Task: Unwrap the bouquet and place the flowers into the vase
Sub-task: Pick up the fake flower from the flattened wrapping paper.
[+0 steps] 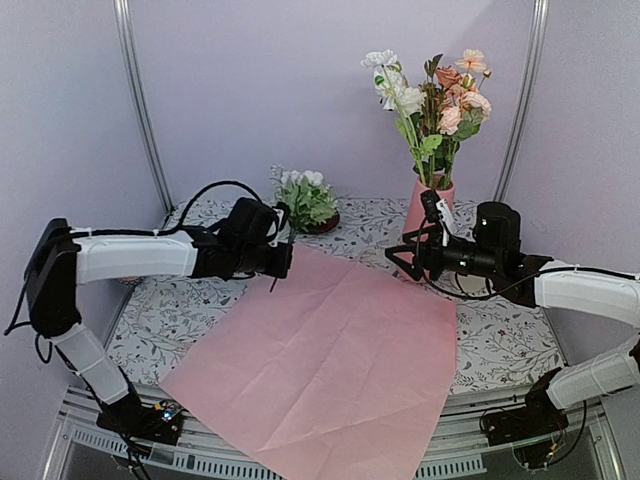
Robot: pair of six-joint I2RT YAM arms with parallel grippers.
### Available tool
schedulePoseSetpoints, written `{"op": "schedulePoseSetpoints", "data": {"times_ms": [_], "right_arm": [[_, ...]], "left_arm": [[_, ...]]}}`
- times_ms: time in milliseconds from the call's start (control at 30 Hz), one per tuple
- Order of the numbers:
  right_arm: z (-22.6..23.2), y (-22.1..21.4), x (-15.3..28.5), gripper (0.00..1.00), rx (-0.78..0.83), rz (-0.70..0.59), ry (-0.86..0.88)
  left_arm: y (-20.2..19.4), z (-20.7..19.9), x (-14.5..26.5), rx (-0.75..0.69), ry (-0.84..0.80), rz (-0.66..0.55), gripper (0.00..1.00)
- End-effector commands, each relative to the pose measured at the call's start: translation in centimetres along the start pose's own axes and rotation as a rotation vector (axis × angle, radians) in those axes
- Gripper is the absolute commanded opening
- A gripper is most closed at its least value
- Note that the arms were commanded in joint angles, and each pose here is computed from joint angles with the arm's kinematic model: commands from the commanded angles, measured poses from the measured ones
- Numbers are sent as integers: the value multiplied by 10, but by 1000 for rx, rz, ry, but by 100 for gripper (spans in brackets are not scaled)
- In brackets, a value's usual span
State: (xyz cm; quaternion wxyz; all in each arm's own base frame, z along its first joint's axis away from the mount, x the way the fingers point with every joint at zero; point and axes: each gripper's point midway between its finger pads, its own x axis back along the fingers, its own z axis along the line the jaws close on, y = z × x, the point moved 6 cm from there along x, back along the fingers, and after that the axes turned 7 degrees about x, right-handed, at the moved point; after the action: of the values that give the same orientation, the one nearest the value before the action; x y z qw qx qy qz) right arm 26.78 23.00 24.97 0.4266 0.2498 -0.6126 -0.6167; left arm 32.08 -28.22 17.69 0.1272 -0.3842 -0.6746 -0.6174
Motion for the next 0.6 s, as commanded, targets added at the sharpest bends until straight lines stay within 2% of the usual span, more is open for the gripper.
{"op": "schedulePoseSetpoints", "data": {"times_ms": [0,167,367,567], "right_arm": [[14,19,5,81,0,-58,50],[34,26,0,81,-5,-69,96],[72,38,-14,82,-1,-86,179],[116,53,-26,82,-45,-185,312]], "left_arm": [[8,-7,33,7,-49,-112,0],[8,-18,67,15,-204,-217,0],[7,-54,128,18,-553,-375,0],[-1,-65,171,36,-751,-529,0]]}}
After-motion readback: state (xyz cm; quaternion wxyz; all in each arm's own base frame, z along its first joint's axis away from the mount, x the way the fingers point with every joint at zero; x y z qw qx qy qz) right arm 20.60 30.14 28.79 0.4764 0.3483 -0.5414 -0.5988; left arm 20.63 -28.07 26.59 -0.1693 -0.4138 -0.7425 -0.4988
